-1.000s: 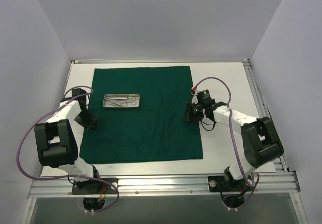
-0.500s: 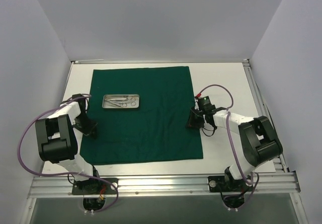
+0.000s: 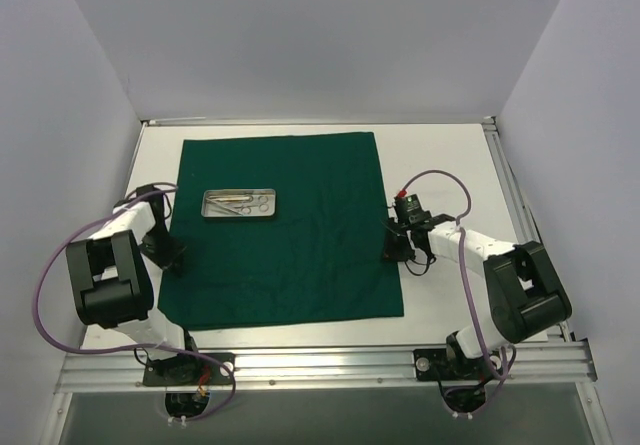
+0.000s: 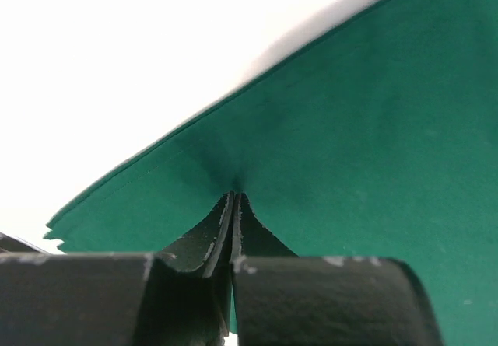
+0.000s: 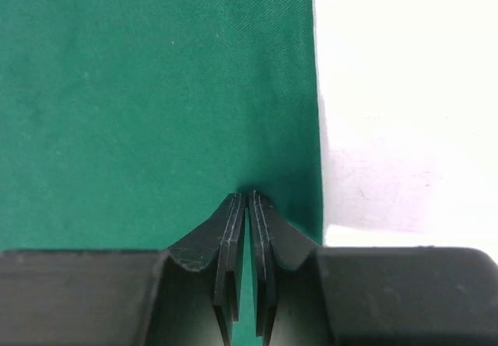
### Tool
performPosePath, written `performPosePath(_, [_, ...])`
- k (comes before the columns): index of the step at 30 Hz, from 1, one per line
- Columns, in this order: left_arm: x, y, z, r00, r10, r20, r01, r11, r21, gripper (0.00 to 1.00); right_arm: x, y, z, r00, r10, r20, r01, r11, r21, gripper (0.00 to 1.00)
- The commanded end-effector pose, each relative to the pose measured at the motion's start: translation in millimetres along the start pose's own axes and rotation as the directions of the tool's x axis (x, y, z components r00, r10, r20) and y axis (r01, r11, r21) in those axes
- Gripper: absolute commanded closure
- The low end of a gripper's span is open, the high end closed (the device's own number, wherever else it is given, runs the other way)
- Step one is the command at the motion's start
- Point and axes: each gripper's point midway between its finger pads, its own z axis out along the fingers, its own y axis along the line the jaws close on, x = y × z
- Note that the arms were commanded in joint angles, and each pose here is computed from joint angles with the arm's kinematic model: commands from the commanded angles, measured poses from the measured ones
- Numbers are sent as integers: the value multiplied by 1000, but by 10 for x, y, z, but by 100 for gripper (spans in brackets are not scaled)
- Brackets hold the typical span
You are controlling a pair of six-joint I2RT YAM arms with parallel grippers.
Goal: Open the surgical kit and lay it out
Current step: Smooth out the surgical kit at the center of the board.
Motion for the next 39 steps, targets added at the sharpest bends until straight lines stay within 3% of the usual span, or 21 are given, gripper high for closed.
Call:
performPosePath(1, [-280,-107,-257,991,68,111,-77,994,76,93,-53,-18,-133,998,-58,-1,58,998,29,90])
performPosePath(5, [-356,-186,-506,977,112,184,-139,980,143,85,-254,318,-434,987,-128,101,133,990,-42,89])
performPosePath(8, [-319,-28,-703,969,60,242,-88,991,105,85,-220,570,-619,982,-151,113,166,976,-139,85])
performPosePath(14, [166,128,-680,991,-17,134,0,992,123,86,114,894,-617,978,-206,29,205,929,-307,88])
performPosePath(18, [303,-18,-561,997,-53,53,43,983,176,98,263,1111,-524,967,-255,-5,234,892,-386,100])
performPosePath(22, [320,-87,-411,998,-57,12,55,987,150,98,331,1212,-347,965,-261,-36,223,882,-416,100])
performPosePath(26, [318,-44,-299,997,-72,8,71,993,99,98,444,1105,-145,966,-245,-80,198,902,-383,100])
performPosePath(31, [313,57,-100,999,-48,-15,48,999,-14,98,671,680,61,960,-222,-170,182,957,-225,100])
performPosePath(39, [355,231,118,996,-70,-58,62,990,-127,98,783,126,32,977,-142,-158,147,989,20,100])
